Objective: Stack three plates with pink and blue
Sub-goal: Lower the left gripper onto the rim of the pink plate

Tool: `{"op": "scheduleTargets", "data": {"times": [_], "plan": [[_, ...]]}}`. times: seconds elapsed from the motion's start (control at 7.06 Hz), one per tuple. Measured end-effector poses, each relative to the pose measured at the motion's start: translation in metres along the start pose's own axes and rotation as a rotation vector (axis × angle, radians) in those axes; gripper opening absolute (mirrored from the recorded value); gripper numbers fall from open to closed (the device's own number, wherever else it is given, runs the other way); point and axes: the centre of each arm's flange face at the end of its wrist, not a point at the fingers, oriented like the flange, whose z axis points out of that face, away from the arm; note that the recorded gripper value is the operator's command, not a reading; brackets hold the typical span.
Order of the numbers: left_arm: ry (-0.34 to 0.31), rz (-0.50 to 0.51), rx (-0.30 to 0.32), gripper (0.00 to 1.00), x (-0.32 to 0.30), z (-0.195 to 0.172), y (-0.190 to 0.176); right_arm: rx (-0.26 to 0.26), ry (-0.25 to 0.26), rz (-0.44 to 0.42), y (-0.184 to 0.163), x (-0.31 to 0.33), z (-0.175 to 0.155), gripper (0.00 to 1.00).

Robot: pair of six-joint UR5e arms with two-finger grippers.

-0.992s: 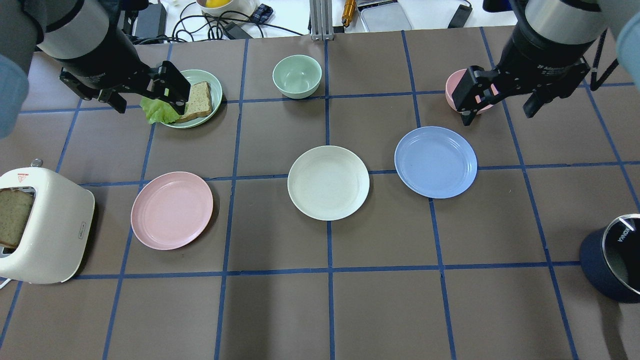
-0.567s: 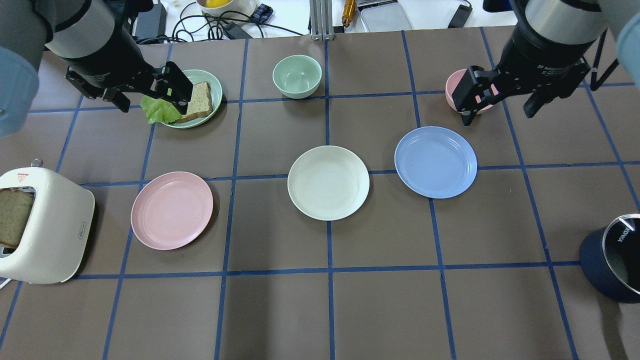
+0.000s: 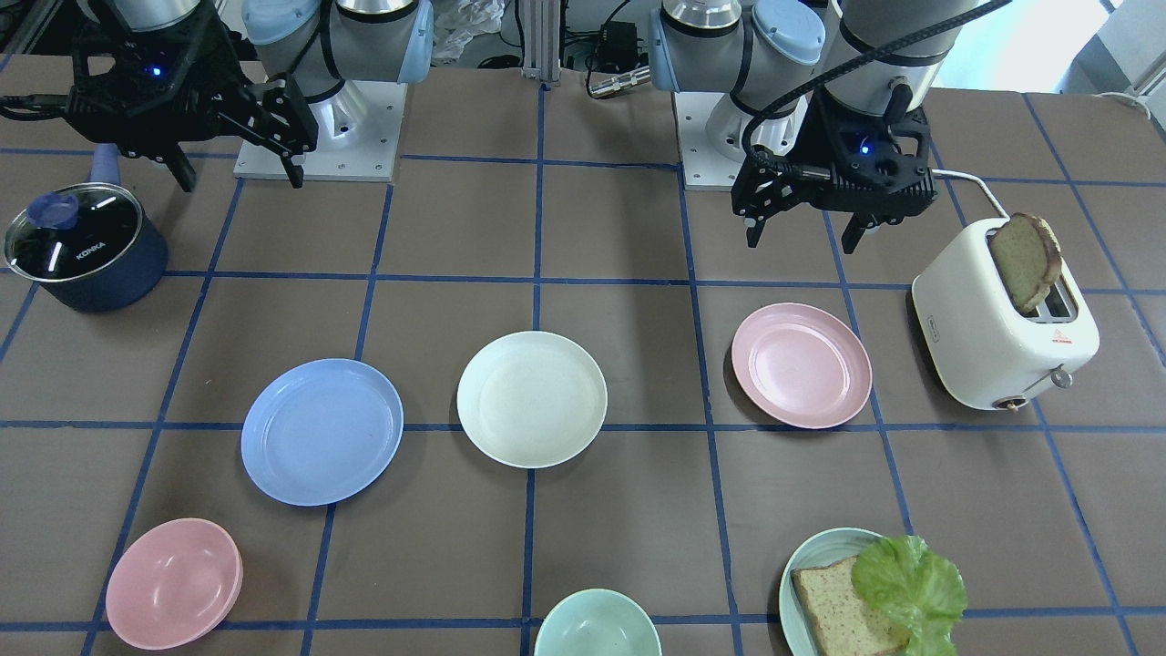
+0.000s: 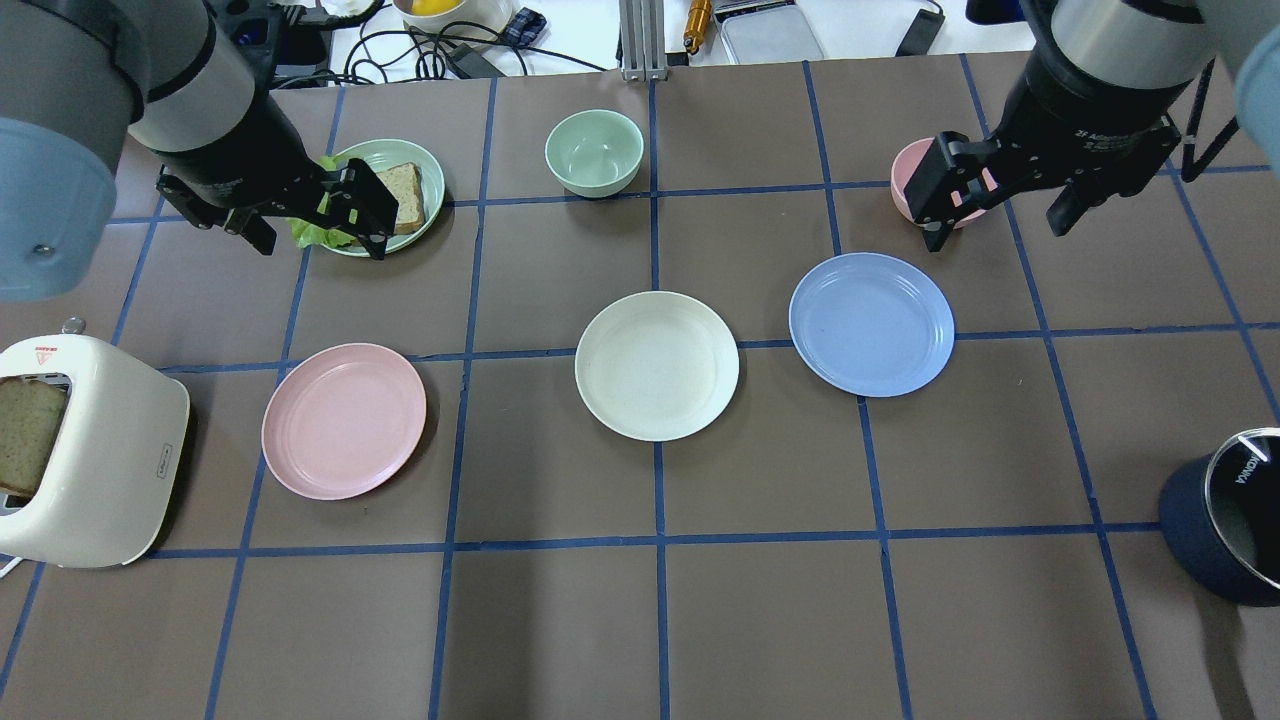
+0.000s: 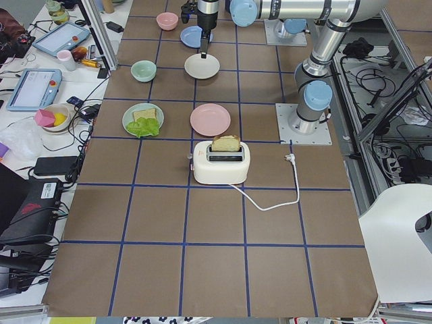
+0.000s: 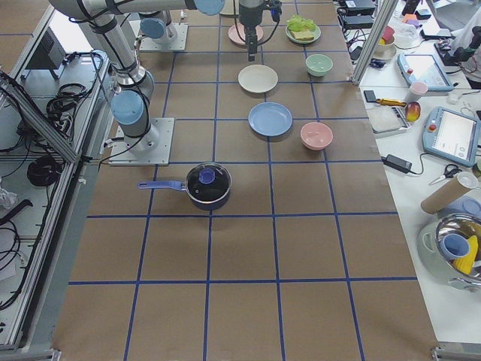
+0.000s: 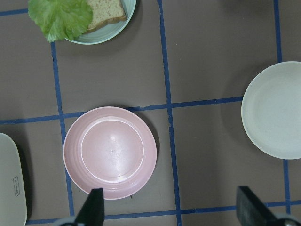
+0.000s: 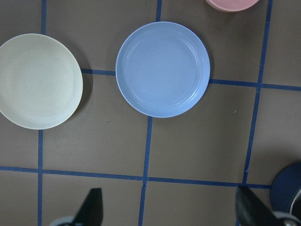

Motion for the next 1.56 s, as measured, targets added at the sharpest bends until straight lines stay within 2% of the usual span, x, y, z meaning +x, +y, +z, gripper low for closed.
{"op": "scheduleTargets", "data": {"times": [0.42, 0.85, 1.13, 1.28, 1.56], "plan": [[-0.002, -0.010, -0.061, 1.00, 0.001, 0.049, 0.015, -0.002, 0.003, -0.002, 0.001, 0.001, 0.000, 1.00], [-0.079, -0.012, -0.072, 1.00, -0.005, 0.088, 0.029, -0.001, 0.002, -0.003, 0.001, 0.000, 0.000, 1.00], [-0.085, -0.010, -0.104, 1.00, -0.004, 0.105, 0.034, -0.002, 0.000, -0.004, 0.001, -0.001, 0.000, 1.00], [-0.085, -0.011, -0.111, 1.00, -0.004, 0.114, 0.037, -0.003, 0.001, -0.003, 0.001, -0.001, 0.000, 1.00], [-0.086, -0.012, -0.086, 1.00, -0.002, 0.135, 0.043, -0.005, 0.002, -0.002, 0.001, 0.000, 0.001, 1.00]]}}
